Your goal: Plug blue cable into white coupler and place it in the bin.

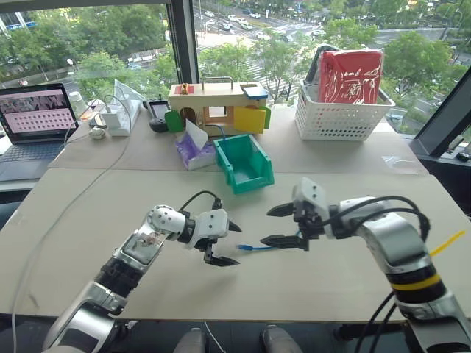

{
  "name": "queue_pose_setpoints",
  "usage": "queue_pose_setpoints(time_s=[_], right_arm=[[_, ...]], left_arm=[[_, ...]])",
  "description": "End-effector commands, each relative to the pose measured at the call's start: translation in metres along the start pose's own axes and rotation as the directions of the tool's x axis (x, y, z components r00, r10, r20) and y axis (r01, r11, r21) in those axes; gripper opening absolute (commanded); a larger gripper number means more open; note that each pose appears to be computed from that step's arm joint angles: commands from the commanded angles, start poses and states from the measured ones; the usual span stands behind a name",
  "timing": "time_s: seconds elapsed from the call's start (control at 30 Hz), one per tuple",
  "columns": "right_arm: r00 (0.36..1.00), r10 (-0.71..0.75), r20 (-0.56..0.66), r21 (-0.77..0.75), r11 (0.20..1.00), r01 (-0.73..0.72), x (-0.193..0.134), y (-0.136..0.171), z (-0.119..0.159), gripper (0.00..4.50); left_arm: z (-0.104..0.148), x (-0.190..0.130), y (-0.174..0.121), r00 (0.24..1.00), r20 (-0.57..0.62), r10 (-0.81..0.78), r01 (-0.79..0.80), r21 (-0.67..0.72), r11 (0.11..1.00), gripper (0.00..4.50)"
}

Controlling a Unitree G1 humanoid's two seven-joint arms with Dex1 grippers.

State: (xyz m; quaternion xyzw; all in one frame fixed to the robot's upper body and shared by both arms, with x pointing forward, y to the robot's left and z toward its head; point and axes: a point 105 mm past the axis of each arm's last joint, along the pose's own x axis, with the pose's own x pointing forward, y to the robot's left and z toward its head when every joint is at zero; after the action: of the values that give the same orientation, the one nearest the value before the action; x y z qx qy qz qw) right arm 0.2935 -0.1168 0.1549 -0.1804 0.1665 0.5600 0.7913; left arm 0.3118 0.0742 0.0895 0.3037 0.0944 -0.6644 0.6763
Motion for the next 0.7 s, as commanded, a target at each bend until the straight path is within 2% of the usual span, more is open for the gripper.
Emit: queue_pose_setpoints(time_s=[0.03, 0.2, 0.23, 0.27, 0.5, 0.6, 0.63, 0.7], right_arm=[[0.998, -0.064, 0.029, 0.014, 0.998, 0.064, -0.023, 0.003, 0.009, 4.35], [0.994, -0.109, 0.012, 0.076, 0.991, 0.107, -0.033, 0.008, 0.004, 4.35], [0.993, -0.115, 0.010, 0.084, 0.990, 0.114, -0.034, 0.009, 0.004, 4.44], [0.993, -0.119, 0.009, 0.089, 0.989, 0.118, -0.034, 0.010, 0.003, 4.44], [0.987, -0.155, -0.034, 0.092, 0.983, 0.157, -0.044, 0.008, -0.001, 4.44], [0.986, -0.157, -0.053, 0.141, 0.976, 0.163, -0.053, 0.013, -0.007, 4.44], [0.987, -0.150, -0.049, 0.166, 0.974, 0.156, -0.054, 0.016, -0.008, 4.44], [0.992, -0.127, 0.012, 0.279, 0.953, 0.119, -0.054, 0.029, -0.010, 4.44]], left_arm=[[0.007, 0.005, 0.005, 1.000, 0.025, -0.017, 0.016, 0.045, 0.999, 4.50], [0.008, 0.008, 0.002, 0.996, 0.069, -0.064, 0.063, 0.011, 0.998, 4.50], [0.005, 0.009, 0.000, 0.995, 0.057, -0.084, 0.084, 0.002, 0.996, 3.97], [0.003, 0.009, -0.001, 0.994, 0.046, -0.098, 0.098, -0.002, 0.995, 3.80], [-0.008, -0.003, 0.002, 0.993, 0.015, -0.120, 0.120, -0.049, 0.992, 1.30], [-0.006, -0.006, 0.012, 0.997, 0.031, -0.068, 0.070, -0.050, 0.996, 0.19], [-0.002, -0.006, 0.016, 0.998, 0.049, -0.045, 0.048, -0.050, 0.998, 0.03], [0.019, 0.001, 0.022, 0.987, 0.163, 0.000, 0.014, -0.082, 0.997, 0.03]])
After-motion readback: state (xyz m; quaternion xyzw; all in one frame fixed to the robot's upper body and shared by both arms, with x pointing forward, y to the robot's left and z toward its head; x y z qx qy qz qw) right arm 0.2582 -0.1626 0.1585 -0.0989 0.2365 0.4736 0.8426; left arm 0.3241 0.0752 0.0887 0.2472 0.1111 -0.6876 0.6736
